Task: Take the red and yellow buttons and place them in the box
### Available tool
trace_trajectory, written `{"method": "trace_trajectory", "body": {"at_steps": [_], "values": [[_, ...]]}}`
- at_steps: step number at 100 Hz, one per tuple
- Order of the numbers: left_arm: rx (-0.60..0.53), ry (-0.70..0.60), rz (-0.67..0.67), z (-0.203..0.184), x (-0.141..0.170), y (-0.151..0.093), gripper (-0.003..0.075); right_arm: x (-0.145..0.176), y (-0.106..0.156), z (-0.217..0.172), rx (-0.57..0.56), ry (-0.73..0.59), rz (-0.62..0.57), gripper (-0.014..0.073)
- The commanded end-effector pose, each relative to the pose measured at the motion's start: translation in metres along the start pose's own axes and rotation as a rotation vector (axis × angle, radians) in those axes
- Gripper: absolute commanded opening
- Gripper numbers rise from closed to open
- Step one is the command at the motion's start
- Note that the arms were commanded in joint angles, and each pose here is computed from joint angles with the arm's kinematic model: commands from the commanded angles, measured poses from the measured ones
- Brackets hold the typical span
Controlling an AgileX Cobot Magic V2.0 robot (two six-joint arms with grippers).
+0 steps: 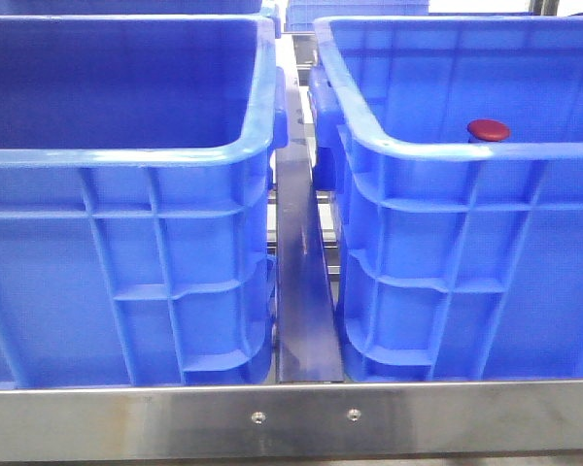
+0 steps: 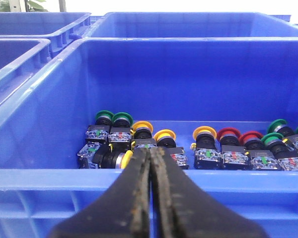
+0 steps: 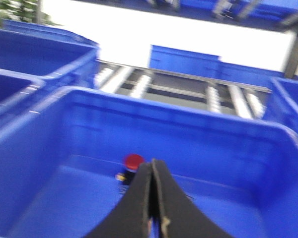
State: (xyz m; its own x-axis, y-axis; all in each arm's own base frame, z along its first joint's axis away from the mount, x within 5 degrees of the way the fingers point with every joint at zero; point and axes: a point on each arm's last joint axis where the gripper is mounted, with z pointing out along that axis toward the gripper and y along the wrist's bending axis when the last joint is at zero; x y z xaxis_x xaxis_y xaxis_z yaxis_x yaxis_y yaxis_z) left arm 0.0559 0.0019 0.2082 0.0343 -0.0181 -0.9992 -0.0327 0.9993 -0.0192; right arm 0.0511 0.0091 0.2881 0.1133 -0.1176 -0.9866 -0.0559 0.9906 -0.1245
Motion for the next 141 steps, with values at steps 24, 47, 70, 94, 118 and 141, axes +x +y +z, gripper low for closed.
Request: {"method": "trace_trajectory", "body": {"at_steps": [24,47,70,94,118,141], "values": [[0.003,-0.095,-0.021,-0.002,-0.003,0.0,-0.002,0.011,-0.011,0.004,0.138,-0.134,0.07,-0.0102],[0.003,-0.095,-0.021,-0.002,-0.003,0.0,-0.002,0.065,-0.003,-0.004,0.122,-0.119,0.141,-0.0102],[0.003,-0.095,-0.021,-0.002,-0.003,0.0,-0.002,0.075,-0.002,-0.006,0.126,-0.089,0.145,-0.0102],[0.003,-0.095,-0.021,-0.002,-0.003,0.0,-0.002,0.075,-0.002,-0.006,0.126,-0.087,0.145,-0.0102],[0.003,-0.095,-0.021,-0.002,-0.003,0.0,-0.002,0.075,-0.002,-0.006,0.127,-0.087,0.145,-0.0102],[0.003,-0.095,-0.021,-0.002,-0.003,0.0,-0.002,0.075,-0.002,-0.006,0.127,-0.087,0.145,-0.0102]]}}
